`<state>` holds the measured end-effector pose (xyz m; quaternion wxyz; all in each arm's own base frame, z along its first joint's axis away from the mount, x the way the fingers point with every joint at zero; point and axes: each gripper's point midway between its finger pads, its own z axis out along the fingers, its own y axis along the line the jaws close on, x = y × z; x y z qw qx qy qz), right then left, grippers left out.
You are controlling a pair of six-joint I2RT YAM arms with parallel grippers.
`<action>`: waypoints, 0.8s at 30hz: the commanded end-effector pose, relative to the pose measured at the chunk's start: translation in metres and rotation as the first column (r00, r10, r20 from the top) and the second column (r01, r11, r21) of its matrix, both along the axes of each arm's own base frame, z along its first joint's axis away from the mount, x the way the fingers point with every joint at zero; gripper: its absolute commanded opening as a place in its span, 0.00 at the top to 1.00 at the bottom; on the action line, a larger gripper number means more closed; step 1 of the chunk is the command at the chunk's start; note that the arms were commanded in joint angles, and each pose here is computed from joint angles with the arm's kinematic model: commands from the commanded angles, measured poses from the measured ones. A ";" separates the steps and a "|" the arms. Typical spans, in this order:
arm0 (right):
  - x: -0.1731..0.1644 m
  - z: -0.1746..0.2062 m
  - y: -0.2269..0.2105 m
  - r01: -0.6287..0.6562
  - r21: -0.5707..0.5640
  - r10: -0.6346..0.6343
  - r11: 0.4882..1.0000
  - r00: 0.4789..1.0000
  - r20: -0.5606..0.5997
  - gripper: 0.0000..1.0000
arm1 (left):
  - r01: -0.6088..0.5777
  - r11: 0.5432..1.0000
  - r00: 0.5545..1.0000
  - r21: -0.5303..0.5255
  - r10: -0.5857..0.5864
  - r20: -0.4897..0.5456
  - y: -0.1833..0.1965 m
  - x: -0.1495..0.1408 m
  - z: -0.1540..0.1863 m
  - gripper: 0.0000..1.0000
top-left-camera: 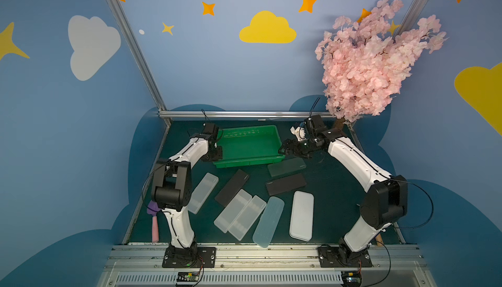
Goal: Put the pencil case into the storage box
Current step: Move the storage box to the center of the board.
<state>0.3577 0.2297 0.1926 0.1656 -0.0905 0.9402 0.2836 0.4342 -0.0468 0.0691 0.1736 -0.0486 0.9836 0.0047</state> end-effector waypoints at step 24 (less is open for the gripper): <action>-0.067 -0.035 -0.062 0.075 -0.177 -0.099 0.981 0.987 -0.130 0.01 | 0.142 0.989 0.989 0.041 -0.140 -0.053 -0.038 -0.015 -0.024 0.94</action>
